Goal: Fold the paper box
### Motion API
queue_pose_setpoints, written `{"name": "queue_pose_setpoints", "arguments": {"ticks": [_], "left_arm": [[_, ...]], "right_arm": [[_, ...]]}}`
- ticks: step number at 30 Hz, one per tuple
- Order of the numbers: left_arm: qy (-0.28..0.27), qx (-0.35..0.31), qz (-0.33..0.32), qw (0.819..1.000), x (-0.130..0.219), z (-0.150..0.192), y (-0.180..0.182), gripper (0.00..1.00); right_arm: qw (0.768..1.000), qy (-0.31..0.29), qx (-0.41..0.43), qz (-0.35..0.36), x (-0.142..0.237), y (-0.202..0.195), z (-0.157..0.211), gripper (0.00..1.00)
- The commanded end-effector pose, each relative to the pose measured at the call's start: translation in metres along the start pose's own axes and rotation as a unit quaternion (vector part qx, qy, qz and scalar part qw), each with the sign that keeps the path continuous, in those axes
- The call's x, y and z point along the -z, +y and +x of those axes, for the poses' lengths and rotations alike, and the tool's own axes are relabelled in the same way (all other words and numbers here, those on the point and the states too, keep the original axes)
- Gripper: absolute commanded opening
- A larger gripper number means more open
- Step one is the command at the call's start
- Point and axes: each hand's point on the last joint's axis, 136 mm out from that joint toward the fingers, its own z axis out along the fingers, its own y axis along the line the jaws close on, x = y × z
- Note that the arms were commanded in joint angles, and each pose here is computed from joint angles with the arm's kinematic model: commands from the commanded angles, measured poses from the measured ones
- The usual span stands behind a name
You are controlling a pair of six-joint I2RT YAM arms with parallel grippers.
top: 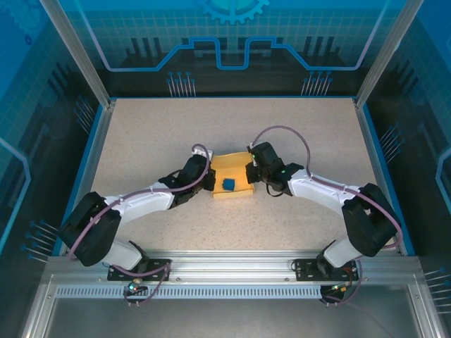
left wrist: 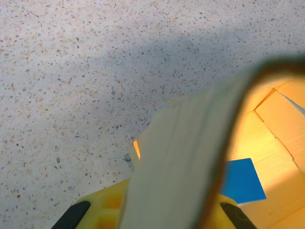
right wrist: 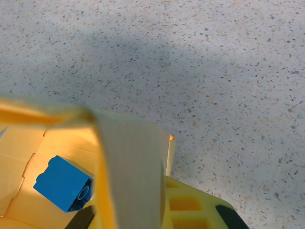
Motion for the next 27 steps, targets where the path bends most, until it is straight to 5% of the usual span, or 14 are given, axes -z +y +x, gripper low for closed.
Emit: {"name": "queue_pose_setpoints", "arguments": {"ticks": [1, 9, 27], "left_arm": [[-0.033, 0.001, 0.014, 0.999, -0.001, -0.027, -0.015, 0.11], [-0.054, -0.005, 0.023, 0.998, -0.011, -0.050, -0.028, 0.10], [-0.046, 0.005, 0.027, 0.999, -0.029, -0.031, -0.033, 0.10]], "right_arm": [[1.000, -0.024, -0.018, 0.010, 0.004, -0.001, -0.021, 0.06], [0.998, -0.045, -0.037, 0.023, 0.008, -0.019, -0.038, 0.06], [0.992, -0.055, -0.102, 0.044, -0.002, -0.025, -0.021, 0.06]]}}
